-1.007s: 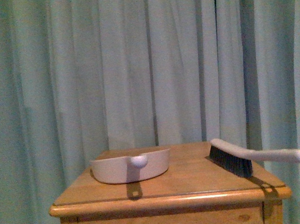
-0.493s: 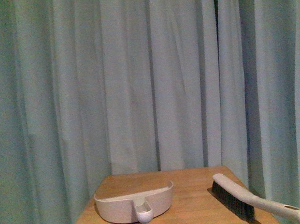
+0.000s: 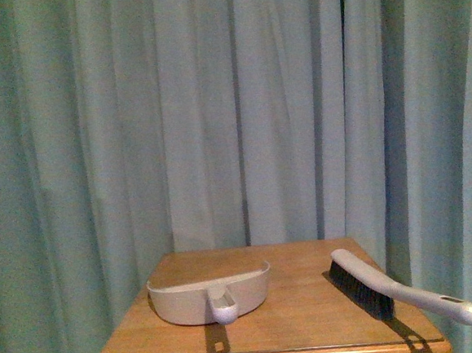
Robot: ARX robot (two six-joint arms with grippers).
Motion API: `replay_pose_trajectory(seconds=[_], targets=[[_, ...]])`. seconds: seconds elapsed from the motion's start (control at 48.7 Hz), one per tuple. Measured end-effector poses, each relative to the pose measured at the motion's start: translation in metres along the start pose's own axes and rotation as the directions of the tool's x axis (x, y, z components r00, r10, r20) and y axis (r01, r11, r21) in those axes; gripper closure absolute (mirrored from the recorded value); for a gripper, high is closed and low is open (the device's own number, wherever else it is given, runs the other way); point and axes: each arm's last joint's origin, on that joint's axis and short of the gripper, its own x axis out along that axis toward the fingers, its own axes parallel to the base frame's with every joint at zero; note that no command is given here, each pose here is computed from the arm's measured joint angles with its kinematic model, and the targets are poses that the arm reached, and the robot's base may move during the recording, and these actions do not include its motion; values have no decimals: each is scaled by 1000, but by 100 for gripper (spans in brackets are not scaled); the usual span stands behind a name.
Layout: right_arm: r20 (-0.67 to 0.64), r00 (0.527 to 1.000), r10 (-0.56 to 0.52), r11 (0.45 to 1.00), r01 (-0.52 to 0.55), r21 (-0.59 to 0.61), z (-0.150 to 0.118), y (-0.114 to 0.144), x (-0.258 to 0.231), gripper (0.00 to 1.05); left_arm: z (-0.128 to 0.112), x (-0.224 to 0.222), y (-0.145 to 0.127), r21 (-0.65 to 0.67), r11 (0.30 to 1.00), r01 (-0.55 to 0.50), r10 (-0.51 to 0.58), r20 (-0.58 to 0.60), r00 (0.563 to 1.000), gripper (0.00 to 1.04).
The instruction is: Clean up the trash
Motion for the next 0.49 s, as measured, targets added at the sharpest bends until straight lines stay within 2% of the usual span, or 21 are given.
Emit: replay_pose_trajectory(seconds=[0.062,0.206,0.308,0.39,0.493], targets=[[0,1000,0,1000,0,0,0,0,0,7,19,13,0,25,1000,-7,7,15,1000,8],[0,1000,0,1000,0,0,0,0,0,7,58,51,-3,120,990,-80,87,-56,995,8],[0,1000,0,1000,0,0,0,0,0,7,97,82,-21,228,970,-84,109,-101,989,8],[0,1000,0,1000,0,0,0,0,0,7,119,98,-35,292,953,-78,119,-125,985,8],[0,1000,0,1000,0,0,0,0,0,7,148,128,-66,365,929,-53,122,-168,978,8]])
